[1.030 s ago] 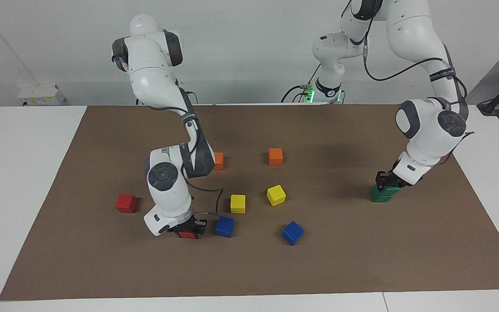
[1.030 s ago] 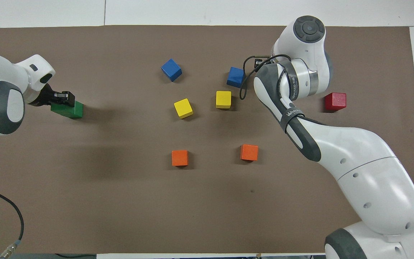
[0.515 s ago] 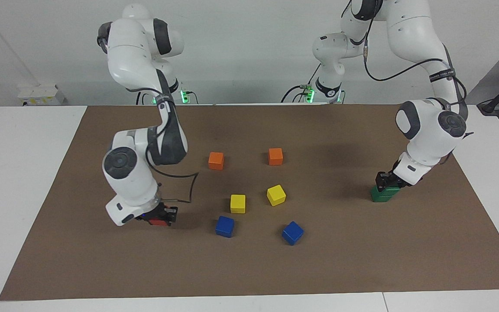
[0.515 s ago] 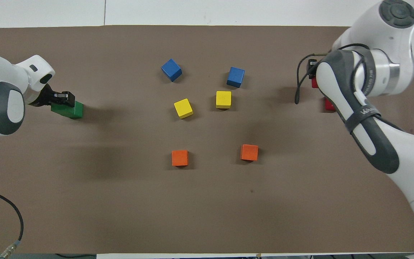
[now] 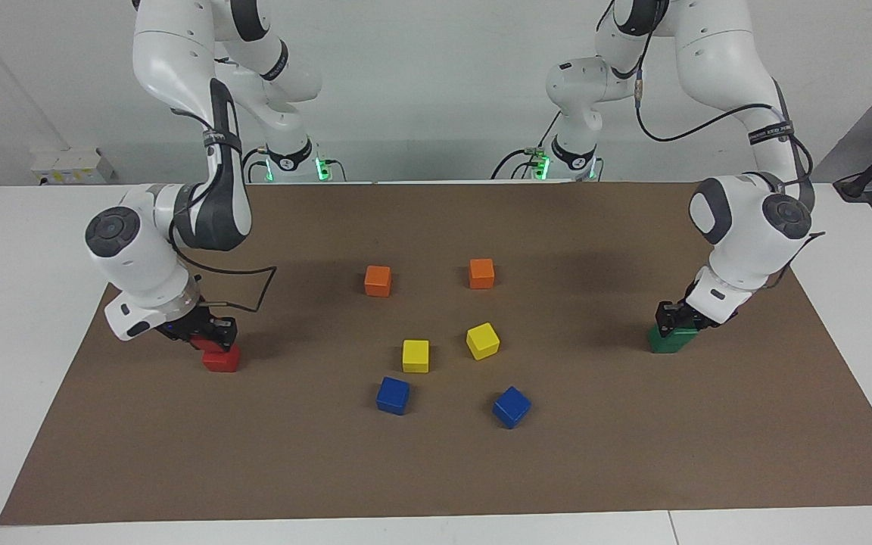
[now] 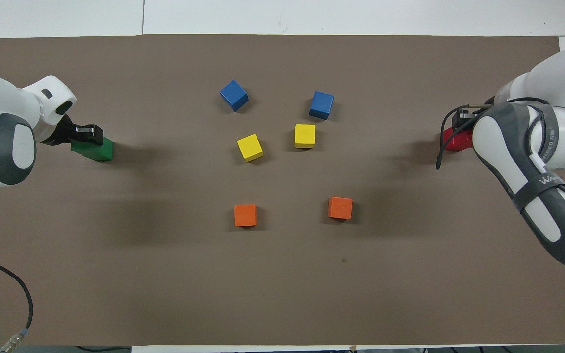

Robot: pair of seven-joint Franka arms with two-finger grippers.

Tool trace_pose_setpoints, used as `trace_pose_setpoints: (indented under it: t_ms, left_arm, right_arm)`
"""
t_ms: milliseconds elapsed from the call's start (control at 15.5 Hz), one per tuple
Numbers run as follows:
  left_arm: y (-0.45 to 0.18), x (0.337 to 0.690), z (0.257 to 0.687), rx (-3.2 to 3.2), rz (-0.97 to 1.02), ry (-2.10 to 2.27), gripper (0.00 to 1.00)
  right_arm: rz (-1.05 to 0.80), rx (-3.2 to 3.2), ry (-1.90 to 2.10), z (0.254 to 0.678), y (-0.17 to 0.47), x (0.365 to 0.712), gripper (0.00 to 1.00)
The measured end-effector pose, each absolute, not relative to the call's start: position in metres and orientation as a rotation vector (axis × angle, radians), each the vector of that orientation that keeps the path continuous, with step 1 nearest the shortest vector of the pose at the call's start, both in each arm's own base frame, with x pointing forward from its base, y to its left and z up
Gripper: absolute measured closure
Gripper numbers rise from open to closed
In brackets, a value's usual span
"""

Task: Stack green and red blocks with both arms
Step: 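Lower the green cube onto the green cube while the right stacks red, then open and withdraw the left gripper while the right gripper releases and withdraws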

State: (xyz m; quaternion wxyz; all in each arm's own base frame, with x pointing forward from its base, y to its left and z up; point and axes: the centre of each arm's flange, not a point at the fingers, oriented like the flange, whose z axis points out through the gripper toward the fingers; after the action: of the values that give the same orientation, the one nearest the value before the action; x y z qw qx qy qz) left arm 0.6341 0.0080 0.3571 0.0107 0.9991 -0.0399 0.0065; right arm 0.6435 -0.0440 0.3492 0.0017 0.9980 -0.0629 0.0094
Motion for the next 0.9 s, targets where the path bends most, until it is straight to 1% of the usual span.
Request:
trace_pose_setpoints:
  t_ms: [129,193,386,579,708,901]
  left_arm:
    - [0.009,0.63,0.366,3.119,-0.008,-0.123,0.06]
    - [0.009,0.625,0.379,3.121,-0.03,-0.124,0.0]
    - [0.006,0.597,0.443,3.13,-0.108,-0.13,0.0]
    - [0.004,0.566,0.501,3.142,-0.117,-0.13,0.0]
    - [0.003,0.551,0.524,3.148,-0.122,-0.129,0.0]
    - [0.002,0.541,0.534,3.15,-0.14,-0.13,0.0]
  right_arm:
    - [0.084,3.13,-0.199,0.341,-0.045,0.642,0.45]
    - [0.095,3.129,-0.199,0.338,-0.045,0.641,0.45]
    - [0.127,3.128,-0.199,0.336,-0.045,0.641,0.45]
    - [0.146,3.126,-0.204,0.336,-0.047,0.642,0.45]
    - [0.163,3.129,-0.216,0.336,-0.048,0.643,0.45]
    - [0.165,3.145,-0.242,0.335,-0.048,0.642,0.45]
